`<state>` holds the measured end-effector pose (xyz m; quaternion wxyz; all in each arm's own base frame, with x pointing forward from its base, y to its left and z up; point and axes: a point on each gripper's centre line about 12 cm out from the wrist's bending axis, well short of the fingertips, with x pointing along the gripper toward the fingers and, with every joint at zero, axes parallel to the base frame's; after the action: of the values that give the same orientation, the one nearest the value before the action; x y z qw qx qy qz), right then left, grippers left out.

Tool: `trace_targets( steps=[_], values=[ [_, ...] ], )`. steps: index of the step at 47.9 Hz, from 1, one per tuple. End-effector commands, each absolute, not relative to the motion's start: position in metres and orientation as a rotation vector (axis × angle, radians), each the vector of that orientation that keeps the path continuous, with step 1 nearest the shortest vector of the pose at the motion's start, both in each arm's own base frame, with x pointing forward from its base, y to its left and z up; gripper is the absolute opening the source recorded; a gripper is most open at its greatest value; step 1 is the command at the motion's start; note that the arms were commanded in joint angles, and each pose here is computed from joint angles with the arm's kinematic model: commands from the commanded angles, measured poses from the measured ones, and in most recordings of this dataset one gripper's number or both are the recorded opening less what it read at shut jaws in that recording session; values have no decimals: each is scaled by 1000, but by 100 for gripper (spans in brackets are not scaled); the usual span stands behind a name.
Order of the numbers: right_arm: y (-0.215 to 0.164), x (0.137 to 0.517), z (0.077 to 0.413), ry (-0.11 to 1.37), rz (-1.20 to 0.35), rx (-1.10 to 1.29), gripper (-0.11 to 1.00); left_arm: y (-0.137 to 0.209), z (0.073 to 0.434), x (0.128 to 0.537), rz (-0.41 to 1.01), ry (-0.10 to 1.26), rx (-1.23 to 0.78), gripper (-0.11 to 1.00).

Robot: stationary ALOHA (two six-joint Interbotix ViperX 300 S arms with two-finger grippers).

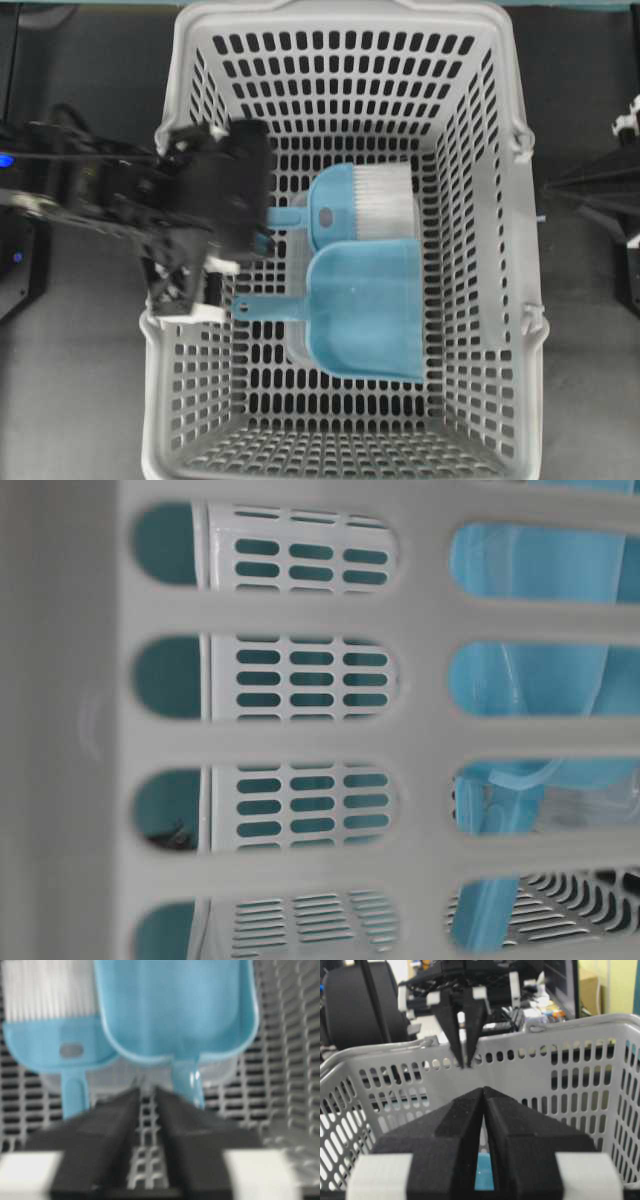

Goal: Pick up the dustpan from the shopping basket with the left arm.
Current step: 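Lower the open left gripper over the blue dustpan handle in the basket, then close the left gripper on the dustpan handle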

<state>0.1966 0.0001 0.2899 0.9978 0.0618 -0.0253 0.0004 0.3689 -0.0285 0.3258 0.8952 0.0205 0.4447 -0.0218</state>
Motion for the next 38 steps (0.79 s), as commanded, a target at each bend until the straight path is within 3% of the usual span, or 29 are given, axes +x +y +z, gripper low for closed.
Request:
trace_targets(
  steps=[1, 7, 12, 38],
  values=[
    [1, 198, 295, -64, 5, 130, -1, -29, 334, 382, -44, 938, 50, 31],
    [1, 198, 295, -64, 5, 130, -1, -35, 317, 393, -53, 1010, 61, 68],
    [1, 198, 294, -61, 6, 130, -1, -40, 293, 402, -61, 1077, 69, 88],
    [1, 198, 292, -55, 8, 130, -1, -62, 220, 410, -94, 1259, 107, 88]
  ],
)
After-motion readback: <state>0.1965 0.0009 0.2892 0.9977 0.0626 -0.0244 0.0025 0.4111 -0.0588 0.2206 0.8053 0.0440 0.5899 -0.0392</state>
